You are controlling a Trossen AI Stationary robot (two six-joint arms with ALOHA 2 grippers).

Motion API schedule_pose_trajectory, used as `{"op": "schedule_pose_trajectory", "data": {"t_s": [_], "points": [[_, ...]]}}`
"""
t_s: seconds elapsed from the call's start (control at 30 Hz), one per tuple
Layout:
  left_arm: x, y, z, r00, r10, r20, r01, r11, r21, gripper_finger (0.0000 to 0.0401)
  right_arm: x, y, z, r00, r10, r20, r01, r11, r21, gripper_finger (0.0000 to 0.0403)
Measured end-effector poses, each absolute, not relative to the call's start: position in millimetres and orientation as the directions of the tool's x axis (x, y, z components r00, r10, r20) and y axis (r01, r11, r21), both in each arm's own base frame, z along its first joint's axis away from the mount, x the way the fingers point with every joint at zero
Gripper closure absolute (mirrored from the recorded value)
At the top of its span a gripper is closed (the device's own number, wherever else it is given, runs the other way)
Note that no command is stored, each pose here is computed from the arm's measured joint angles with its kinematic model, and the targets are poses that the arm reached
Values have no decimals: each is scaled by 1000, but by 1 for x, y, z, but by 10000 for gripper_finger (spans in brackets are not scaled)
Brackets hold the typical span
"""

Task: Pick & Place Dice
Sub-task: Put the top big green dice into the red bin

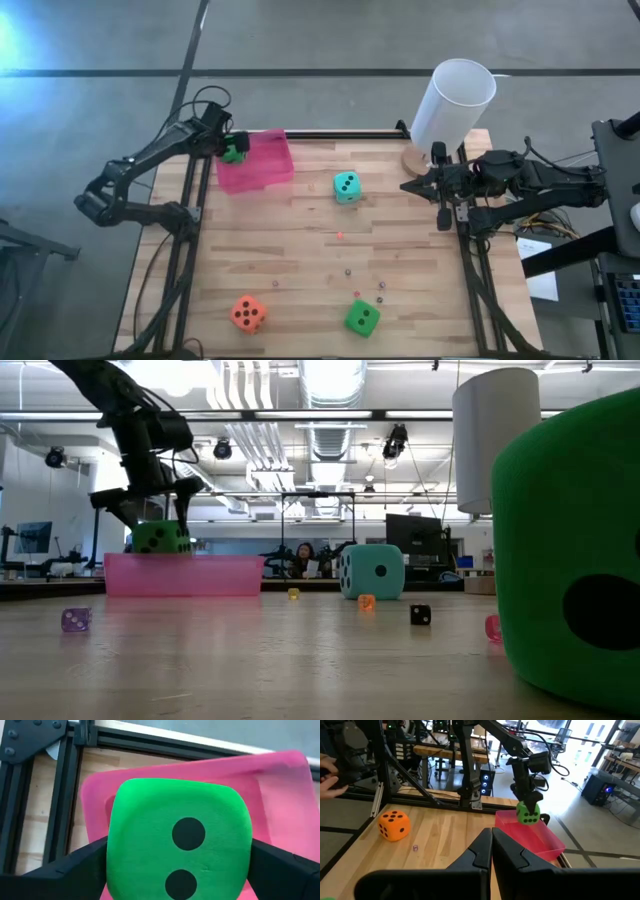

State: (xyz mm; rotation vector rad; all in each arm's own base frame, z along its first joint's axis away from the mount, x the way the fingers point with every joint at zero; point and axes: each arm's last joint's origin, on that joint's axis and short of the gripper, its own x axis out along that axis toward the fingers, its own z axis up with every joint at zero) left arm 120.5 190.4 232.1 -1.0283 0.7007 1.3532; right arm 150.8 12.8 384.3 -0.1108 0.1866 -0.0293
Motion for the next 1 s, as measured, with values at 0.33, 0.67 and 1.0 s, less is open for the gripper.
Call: {"op": "schedule_pose_trajectory", "data": {"t_s": [0.33,0.67,1.0], "points": [[117,185,215,56,368,-928,-921,-339,-190,1,151,13,384,982,-40,-183,19,993,-113,394],[116,186,209,55,383,-922,-919,-342,-197,1,151,13,384,982,-39,-183,19,993,-113,394],[118,187,211,74,404,-912,-949,-253,-189,2,151,13,384,982,-39,-184,19,993,-113,394]]}}
